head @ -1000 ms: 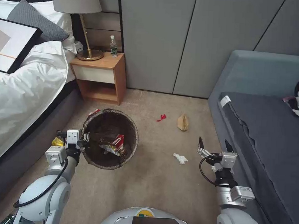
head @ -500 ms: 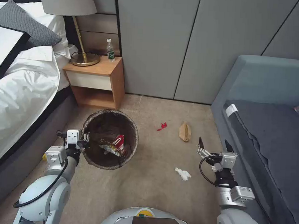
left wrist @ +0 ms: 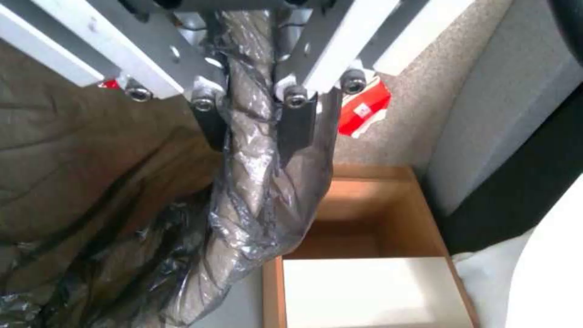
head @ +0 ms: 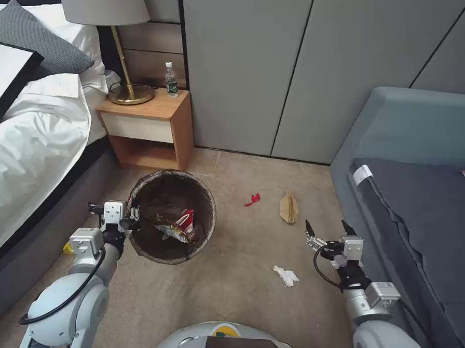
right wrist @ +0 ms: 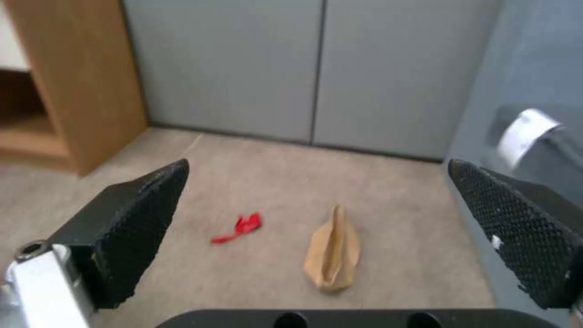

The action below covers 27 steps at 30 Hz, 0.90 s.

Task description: Pick up the trash bin, then pick up the garbage from the floor and place it into the trash bin.

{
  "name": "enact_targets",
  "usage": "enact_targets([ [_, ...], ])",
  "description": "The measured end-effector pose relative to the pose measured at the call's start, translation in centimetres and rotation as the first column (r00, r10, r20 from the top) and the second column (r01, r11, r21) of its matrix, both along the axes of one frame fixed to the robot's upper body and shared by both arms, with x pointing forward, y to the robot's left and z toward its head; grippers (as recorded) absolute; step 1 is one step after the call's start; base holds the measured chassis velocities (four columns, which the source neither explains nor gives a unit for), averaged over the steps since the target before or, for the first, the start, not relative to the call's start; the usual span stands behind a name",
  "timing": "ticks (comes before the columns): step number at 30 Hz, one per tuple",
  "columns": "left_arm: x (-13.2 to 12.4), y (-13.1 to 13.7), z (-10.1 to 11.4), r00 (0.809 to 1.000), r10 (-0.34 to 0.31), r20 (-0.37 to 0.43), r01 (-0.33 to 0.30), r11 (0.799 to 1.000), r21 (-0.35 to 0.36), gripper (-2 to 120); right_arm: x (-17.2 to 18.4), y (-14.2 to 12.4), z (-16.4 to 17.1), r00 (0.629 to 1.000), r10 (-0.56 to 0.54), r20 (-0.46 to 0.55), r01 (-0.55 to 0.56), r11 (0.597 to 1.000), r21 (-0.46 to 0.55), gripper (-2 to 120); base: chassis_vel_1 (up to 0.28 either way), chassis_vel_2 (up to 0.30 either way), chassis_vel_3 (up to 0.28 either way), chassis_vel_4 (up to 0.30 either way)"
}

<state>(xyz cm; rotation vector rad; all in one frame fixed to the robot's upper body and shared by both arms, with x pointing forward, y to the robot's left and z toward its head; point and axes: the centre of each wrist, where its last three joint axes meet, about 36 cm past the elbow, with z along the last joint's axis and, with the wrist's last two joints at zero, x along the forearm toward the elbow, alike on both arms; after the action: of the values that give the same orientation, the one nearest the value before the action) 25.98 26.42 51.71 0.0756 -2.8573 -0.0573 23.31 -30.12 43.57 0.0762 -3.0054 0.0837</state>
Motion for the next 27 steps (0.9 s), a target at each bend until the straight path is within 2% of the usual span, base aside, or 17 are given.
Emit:
enact_targets([
  [6, -0.3, 0.0, 0.1, 1.0, -0.001, -0.006, 0.001, 1.0, 0.002, 3, 1.4, -2.6, -0.3, 0.99, 0.106, -0.088, -0.104, 0.994, 0.028, 100, 0.0, 0.0, 0.0, 0.0],
  [12, -0.4, 0.0, 0.2, 1.0, 0.0, -0.009, 0.0, 1.0, 0.007, 3, 2.9, -3.6, -1.0, 0.972, 0.18, -0.15, -0.179, 0.984, 0.02, 100, 0.0, 0.0, 0.0, 0.0],
  [17, -0.5, 0.1, 0.2, 1.0, 0.001, -0.015, -0.001, 1.0, 0.011, 3, 5.1, -4.0, -1.9, 0.93, 0.244, -0.276, -0.238, 0.97, 0.058, 100, 0.0, 0.0, 0.0, 0.0],
  [18, -0.5, 0.1, 0.2, 1.0, 0.001, -0.015, -0.001, 1.0, 0.011, 3, 5.1, -4.0, -1.9, 0.93, 0.244, -0.276, -0.238, 0.97, 0.058, 100, 0.0, 0.0, 0.0, 0.0],
  [21, -0.5, 0.1, 0.3, 1.0, 0.001, -0.018, -0.001, 1.0, 0.012, 3, 6.5, -4.0, -2.4, 0.897, 0.265, -0.353, -0.248, 0.964, 0.092, 100, 0.0, 0.0, 0.0, 0.0],
  [27, -0.4, 0.1, 0.3, 1.0, 0.004, -0.02, -0.004, 1.0, 0.016, 3, 8.4, -3.9, -4.3, 0.853, 0.279, -0.441, -0.25, 0.96, 0.123, 100, 0.0, 0.0, 0.0, 0.0],
])
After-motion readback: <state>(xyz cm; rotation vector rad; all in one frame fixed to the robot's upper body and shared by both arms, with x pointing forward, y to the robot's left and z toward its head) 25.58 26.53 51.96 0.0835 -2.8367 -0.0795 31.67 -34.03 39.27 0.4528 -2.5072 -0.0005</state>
